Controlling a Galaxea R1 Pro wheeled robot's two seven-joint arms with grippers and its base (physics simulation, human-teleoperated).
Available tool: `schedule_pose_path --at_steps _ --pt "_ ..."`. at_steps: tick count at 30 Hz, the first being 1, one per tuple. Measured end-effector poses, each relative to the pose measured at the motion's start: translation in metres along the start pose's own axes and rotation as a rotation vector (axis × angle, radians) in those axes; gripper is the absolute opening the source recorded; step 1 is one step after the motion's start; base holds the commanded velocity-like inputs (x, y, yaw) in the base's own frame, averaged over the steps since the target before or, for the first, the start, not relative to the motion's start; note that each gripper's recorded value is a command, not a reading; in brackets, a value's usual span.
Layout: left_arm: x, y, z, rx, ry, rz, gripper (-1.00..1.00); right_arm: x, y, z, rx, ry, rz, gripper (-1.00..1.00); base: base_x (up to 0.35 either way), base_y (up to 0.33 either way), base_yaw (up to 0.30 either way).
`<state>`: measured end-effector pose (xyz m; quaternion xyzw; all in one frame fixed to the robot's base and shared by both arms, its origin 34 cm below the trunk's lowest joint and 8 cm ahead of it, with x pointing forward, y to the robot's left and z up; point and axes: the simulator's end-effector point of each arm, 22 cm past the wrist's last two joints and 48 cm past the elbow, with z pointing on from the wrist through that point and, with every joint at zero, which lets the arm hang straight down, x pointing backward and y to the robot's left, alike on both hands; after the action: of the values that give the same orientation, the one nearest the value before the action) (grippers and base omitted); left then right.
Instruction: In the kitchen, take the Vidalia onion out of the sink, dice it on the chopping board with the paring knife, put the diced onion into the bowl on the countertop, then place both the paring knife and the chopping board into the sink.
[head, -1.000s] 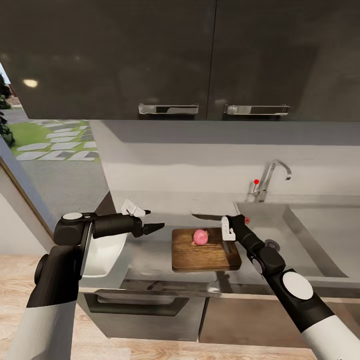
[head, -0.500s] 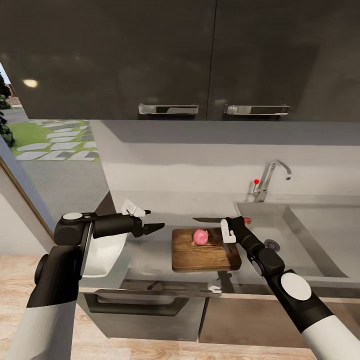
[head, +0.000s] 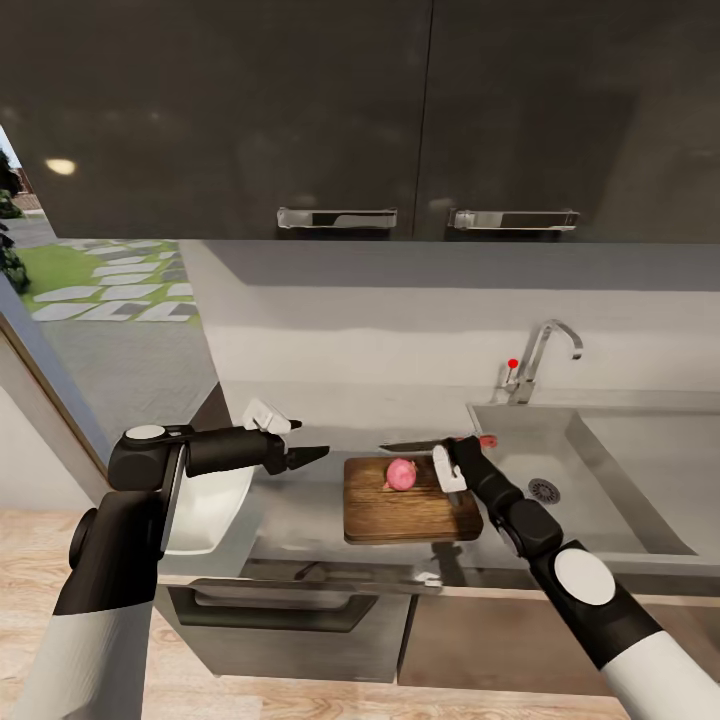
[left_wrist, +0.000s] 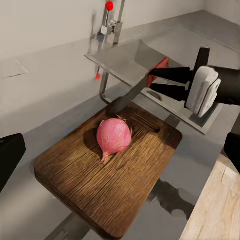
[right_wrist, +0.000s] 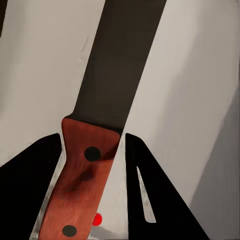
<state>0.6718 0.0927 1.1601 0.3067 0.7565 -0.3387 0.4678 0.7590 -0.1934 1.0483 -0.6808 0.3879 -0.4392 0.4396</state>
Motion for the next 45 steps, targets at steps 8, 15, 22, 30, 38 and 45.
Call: schedule_pose_path --at_steps 8,15,22,30,38,45 --pt "0.0 -0.0001 0.0 0.0 0.0 0.0 1.0 -0.0015 0.001 0.0001 -0.004 0.005 -0.096 -1.0 0.0 0.0 0.0" --pt "0.0001 -0.0012 0.0009 0.003 0.001 0.001 1.0 -0.0031 0.0007 0.0 -0.003 -0.001 -0.101 -1.0 0.0 0.0 0.0" --pt "0.0006 -0.0026 0.0019 0.006 0.005 0.004 1.0 -0.0034 0.0006 0.0 -0.003 -0.001 -0.101 -1.0 0.0 0.0 0.0" --pt "0.0008 -0.0027 0.0019 0.007 0.006 0.002 1.0 -0.0033 0.0006 0.0 -0.003 -0.001 -0.102 -1.0 0.0 0.0 0.0" --pt "0.0013 -0.0023 0.0026 0.007 0.006 0.001 1.0 -0.0033 0.0012 0.0007 -0.003 -0.001 -0.101 -1.0 0.0 0.0 0.0" --pt "0.0027 -0.002 0.0053 0.01 0.006 -0.003 1.0 -0.0035 0.0033 0.0027 -0.004 -0.001 -0.101 -1.0 0.0 0.0 0.0"
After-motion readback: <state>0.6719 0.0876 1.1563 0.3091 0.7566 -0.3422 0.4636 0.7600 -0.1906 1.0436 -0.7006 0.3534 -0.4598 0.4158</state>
